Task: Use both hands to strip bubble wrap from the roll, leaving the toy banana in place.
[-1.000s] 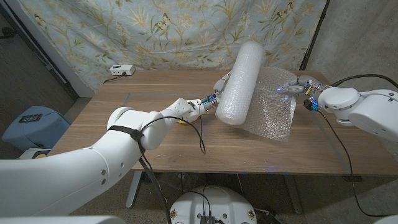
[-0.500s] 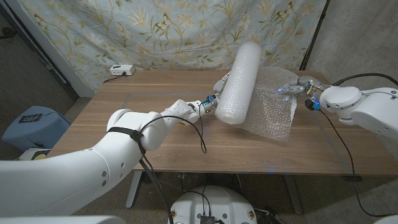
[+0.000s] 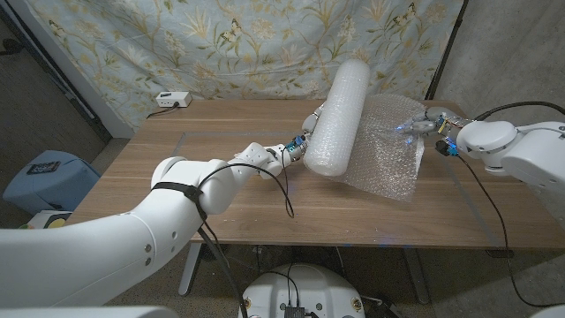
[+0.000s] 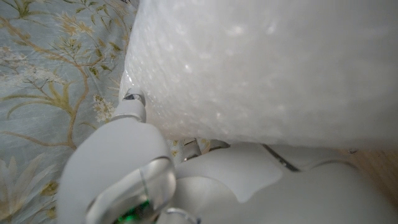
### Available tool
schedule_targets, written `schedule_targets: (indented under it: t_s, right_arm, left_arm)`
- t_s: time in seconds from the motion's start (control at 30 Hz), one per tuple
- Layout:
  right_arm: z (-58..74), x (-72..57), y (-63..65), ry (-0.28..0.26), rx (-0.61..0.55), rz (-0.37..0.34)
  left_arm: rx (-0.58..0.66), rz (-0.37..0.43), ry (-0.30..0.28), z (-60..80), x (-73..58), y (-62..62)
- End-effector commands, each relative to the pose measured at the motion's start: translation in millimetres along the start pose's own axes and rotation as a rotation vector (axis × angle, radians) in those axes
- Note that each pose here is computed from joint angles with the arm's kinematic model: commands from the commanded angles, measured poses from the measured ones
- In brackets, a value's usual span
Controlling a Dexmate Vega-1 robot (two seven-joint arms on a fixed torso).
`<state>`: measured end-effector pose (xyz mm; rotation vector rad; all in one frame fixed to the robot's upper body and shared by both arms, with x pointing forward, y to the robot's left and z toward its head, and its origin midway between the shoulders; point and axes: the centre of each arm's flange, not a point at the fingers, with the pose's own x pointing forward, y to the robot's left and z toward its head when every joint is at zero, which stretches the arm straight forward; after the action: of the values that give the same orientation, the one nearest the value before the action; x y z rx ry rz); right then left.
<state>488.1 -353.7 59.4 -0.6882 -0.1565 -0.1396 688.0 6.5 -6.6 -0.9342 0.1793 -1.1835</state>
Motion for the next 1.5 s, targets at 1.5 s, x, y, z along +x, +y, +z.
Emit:
schedule_targets:
  t_s: [1.5]
  right_arm:
    - [-12.0,-9.4,-23.1,0.047,-0.057,-0.038]
  left_arm:
    - [-0.021,-0.05,-0.007,2.3,-11.3,1.0]
